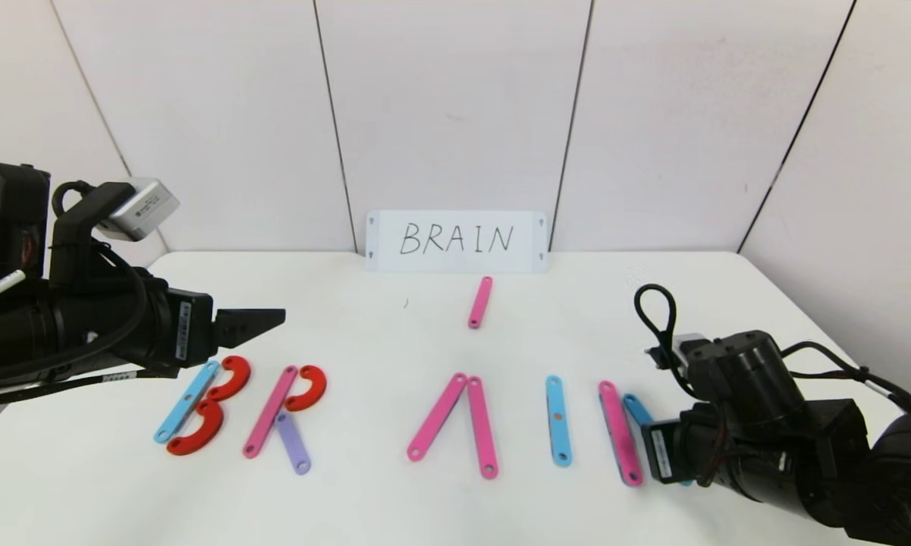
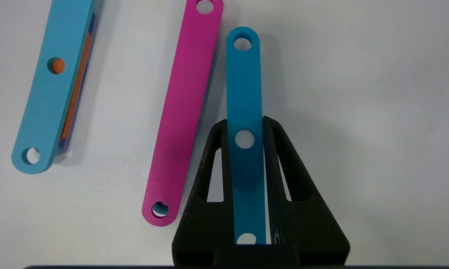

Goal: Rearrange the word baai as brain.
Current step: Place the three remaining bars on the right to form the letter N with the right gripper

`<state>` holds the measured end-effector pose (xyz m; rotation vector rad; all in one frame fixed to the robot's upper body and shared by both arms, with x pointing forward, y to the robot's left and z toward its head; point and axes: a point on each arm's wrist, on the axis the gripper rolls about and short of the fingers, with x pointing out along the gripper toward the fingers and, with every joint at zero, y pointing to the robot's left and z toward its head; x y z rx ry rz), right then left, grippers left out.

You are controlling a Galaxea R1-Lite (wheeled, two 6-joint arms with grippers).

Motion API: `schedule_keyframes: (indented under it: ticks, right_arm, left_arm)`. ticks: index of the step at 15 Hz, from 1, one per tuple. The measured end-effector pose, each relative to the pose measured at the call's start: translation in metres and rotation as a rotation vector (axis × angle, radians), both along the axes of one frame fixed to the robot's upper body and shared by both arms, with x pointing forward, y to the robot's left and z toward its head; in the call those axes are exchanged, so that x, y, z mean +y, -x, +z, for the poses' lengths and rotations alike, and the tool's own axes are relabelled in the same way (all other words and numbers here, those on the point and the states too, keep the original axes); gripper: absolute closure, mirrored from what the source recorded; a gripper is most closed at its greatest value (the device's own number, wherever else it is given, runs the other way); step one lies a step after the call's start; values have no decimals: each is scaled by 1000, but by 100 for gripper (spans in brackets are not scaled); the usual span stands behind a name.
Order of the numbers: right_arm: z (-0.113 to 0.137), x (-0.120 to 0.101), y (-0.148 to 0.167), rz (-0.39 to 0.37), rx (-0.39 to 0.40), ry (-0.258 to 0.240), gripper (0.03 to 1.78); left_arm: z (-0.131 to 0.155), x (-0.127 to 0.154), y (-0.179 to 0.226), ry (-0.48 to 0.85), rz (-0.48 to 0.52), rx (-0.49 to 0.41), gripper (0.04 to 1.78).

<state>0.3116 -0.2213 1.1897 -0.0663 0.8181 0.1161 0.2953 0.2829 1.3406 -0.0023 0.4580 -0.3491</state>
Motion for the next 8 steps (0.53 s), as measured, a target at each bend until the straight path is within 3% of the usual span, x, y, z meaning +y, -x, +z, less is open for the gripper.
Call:
schedule_keyframes:
  ticks: [5,8]
  right_arm:
    - [-4,-6,8,49,36,-3,154]
    - [-4,-14,9,86,6,-2,154]
  left_arm:
    - [0,1,0,-1,3,0,9]
    - [0,1,0,-1,2,1,9]
